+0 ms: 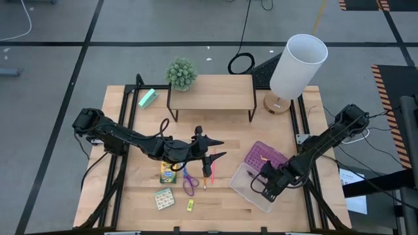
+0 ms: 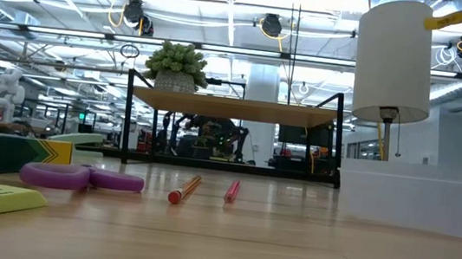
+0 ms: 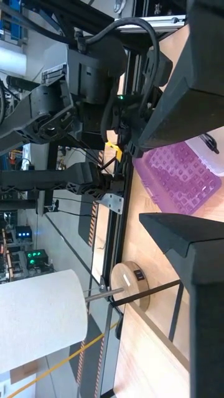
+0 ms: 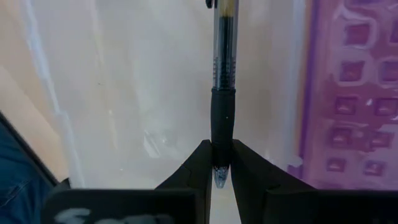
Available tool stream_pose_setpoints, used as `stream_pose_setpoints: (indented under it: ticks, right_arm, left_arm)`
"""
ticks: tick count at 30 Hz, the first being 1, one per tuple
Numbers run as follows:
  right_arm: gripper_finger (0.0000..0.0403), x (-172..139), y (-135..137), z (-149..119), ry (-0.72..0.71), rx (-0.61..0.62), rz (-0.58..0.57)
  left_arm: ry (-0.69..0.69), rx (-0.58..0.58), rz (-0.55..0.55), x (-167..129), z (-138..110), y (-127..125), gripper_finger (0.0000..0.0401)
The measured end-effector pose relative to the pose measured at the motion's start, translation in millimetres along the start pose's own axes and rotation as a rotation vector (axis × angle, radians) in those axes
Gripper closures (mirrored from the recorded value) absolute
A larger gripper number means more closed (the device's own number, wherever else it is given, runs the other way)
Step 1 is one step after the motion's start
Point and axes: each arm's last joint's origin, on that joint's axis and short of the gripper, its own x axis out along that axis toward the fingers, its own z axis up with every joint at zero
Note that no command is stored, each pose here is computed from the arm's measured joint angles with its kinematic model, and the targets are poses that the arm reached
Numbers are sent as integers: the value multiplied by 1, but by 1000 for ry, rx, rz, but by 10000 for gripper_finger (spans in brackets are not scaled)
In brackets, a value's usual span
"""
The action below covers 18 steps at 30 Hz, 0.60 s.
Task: Pack school essentials
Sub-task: Put the black pen into the purple supply box, then put the orange pencil into the purple supply box
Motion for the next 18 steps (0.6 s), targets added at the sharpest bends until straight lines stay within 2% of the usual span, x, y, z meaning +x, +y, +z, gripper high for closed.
stream_pose_setpoints:
  ticks: [11,18]
  right_arm:
    - [305,0,1,0,-3,0,8]
    - [292,-9,1,0,-12,-16,47]
  left_arm:
    - [0,0,0,0,0,0,215]
    - [45,-15,-10,0,-5,0,215]
